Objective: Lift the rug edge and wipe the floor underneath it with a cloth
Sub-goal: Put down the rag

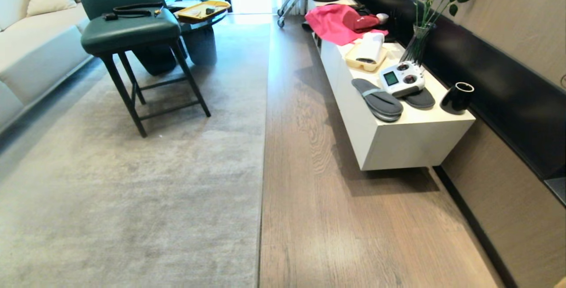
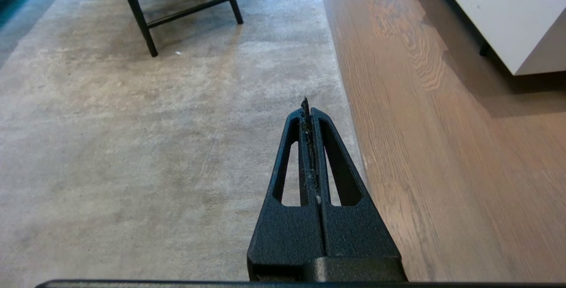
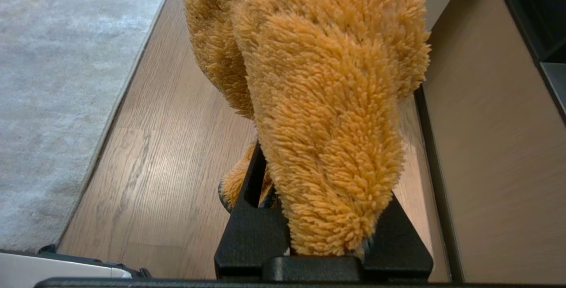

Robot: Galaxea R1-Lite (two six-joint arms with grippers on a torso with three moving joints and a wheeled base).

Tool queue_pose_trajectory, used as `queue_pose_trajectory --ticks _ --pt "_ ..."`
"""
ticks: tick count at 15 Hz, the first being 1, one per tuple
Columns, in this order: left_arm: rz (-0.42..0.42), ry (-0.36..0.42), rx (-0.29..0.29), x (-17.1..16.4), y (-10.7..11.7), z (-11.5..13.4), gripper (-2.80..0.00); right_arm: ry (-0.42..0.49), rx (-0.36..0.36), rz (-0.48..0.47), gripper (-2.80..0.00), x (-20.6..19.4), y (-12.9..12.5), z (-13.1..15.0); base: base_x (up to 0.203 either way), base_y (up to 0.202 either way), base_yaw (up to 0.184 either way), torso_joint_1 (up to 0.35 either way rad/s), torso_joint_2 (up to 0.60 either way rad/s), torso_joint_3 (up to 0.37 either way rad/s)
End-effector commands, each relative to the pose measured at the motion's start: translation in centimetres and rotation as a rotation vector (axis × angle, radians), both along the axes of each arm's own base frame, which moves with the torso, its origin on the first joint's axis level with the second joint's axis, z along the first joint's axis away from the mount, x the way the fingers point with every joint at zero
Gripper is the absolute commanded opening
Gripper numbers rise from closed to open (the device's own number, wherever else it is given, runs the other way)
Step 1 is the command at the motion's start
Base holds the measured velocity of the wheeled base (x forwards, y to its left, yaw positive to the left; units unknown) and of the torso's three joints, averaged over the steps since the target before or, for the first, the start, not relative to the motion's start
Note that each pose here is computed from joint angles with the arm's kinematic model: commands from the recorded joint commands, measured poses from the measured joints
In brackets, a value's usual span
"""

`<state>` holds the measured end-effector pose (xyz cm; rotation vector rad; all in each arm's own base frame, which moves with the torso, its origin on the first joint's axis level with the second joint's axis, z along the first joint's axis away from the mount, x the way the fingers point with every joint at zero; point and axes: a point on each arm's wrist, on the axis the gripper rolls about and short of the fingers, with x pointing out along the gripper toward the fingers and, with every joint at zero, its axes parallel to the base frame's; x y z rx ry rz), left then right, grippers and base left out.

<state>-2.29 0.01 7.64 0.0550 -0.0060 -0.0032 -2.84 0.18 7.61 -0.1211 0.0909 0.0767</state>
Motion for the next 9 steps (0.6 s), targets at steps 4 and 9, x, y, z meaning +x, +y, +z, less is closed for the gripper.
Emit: queue_pose_trajectory --ticks 4,9 --pt "0.0 0.0 0.0 0.0 0.0 0.0 -2.8 0.003 -0.001 0.001 -2.8 0.01 0.0 -0.01 0.0 0.0 0.0 0.003 0.0 -0.186" --pt "0.0 0.0 -0.001 0.0 0.0 0.0 -2.8 0.003 -0.001 0.001 -2.8 0.01 0.0 -0.01 0.0 0.0 0.0 0.005 0.0 -0.201"
